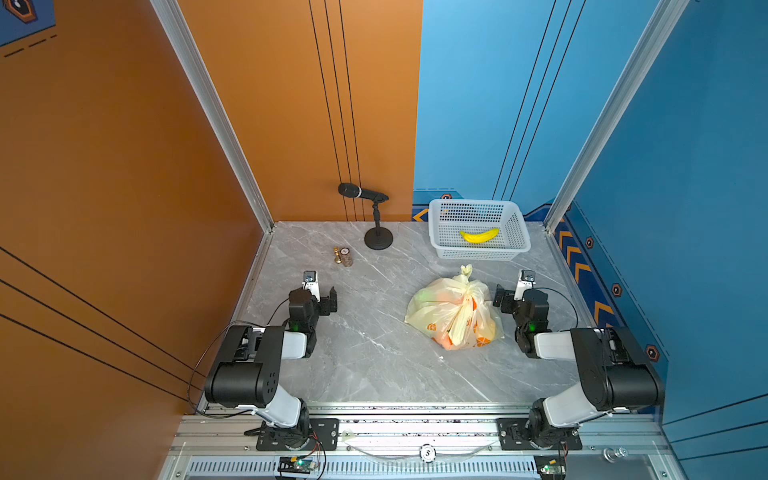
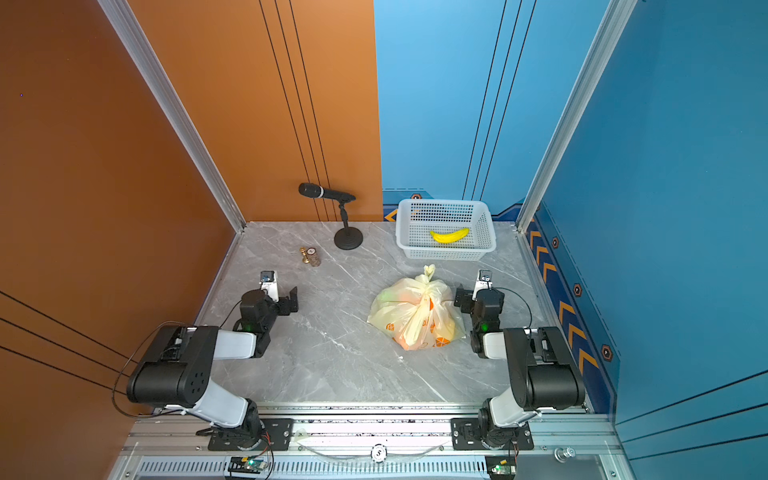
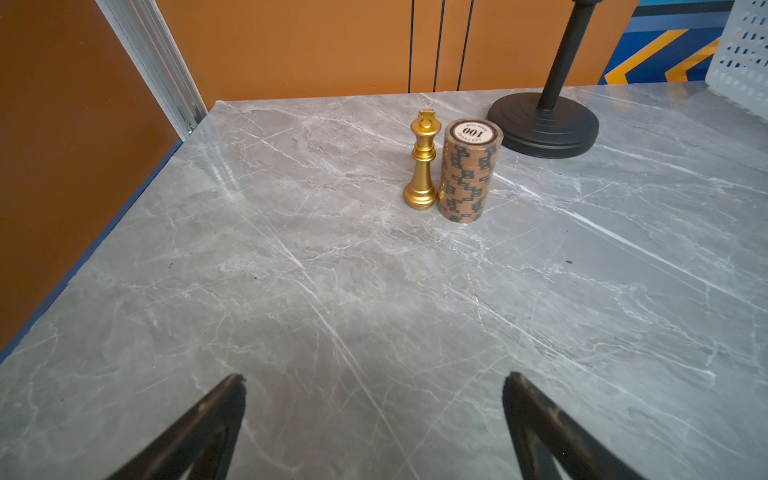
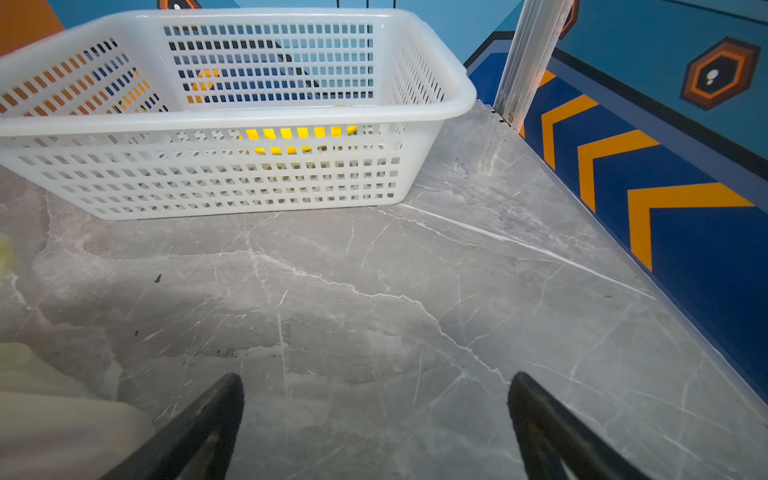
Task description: Untie the knot of the plastic bag and take out the fruit
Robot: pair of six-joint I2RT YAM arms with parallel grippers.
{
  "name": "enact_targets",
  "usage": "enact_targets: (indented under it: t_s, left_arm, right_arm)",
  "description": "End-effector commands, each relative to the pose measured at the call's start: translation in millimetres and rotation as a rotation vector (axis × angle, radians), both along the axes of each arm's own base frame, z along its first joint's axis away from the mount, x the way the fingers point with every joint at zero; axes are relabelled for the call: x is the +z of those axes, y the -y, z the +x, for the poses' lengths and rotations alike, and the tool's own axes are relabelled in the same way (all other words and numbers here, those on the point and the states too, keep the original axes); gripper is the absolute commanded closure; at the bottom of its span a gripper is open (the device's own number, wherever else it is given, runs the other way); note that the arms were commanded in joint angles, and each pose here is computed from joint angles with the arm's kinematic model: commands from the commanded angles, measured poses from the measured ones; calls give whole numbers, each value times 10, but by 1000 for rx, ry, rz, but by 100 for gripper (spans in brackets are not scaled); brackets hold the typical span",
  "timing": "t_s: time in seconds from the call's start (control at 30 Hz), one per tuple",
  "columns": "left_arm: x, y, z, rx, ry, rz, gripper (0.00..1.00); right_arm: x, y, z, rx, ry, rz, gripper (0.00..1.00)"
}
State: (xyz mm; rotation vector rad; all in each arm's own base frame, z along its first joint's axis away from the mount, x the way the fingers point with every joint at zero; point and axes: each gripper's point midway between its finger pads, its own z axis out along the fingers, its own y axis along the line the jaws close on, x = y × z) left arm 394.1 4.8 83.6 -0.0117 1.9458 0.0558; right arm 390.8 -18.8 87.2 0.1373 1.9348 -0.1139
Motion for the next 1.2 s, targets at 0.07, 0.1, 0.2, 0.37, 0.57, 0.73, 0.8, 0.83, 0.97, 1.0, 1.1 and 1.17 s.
enact_targets:
  t_s: [0.07, 0.1, 0.2, 0.37, 0.57, 0.73, 0.8, 0.83, 0.97, 1.0, 1.1, 1.17]
  left_arm:
    - [54, -12, 17, 13, 21, 10, 3]
    - [55, -2, 15, 10, 22, 10, 3]
    - [60, 16, 7, 5, 28, 20, 3]
    - [96, 43, 0, 5, 36, 43, 3]
    - [439, 85, -108, 46, 62, 119, 3]
    - [865, 387, -140, 26, 25, 143, 2]
    - [1045, 651, -136, -26, 10, 136, 2]
    - [1109, 799, -138, -62, 1, 128, 2]
    - [1292, 1532, -177, -252, -61, 69, 1]
    - [1338, 1738, -194, -309, -74, 48, 1]
    - [1408, 2278, -240, -439, -126, -33, 1]
    - [1449, 2610, -245, -507, -161, -101, 3]
  right_arm:
    - [63, -37, 28, 19, 2, 6, 0]
    - [77, -40, 21, 19, 4, 6, 0]
    - [136, -34, 9, 13, 15, 4, 0]
    - [351, 5, -91, -32, -12, 7, 0]
    - [720, 41, -294, -119, -94, 142, 0]
    - [935, -254, -467, -30, -259, 290, 0]
    - [1007, -365, -575, 3, -335, 310, 0]
    - [1036, -432, -623, 31, -360, 318, 1]
    - [1125, -724, -842, 143, -430, 374, 5]
    - [1141, -816, -898, 179, -441, 398, 6]
    - [1145, -984, -992, 233, -472, 437, 10]
    - [1132, -1097, -1025, 268, -496, 450, 12]
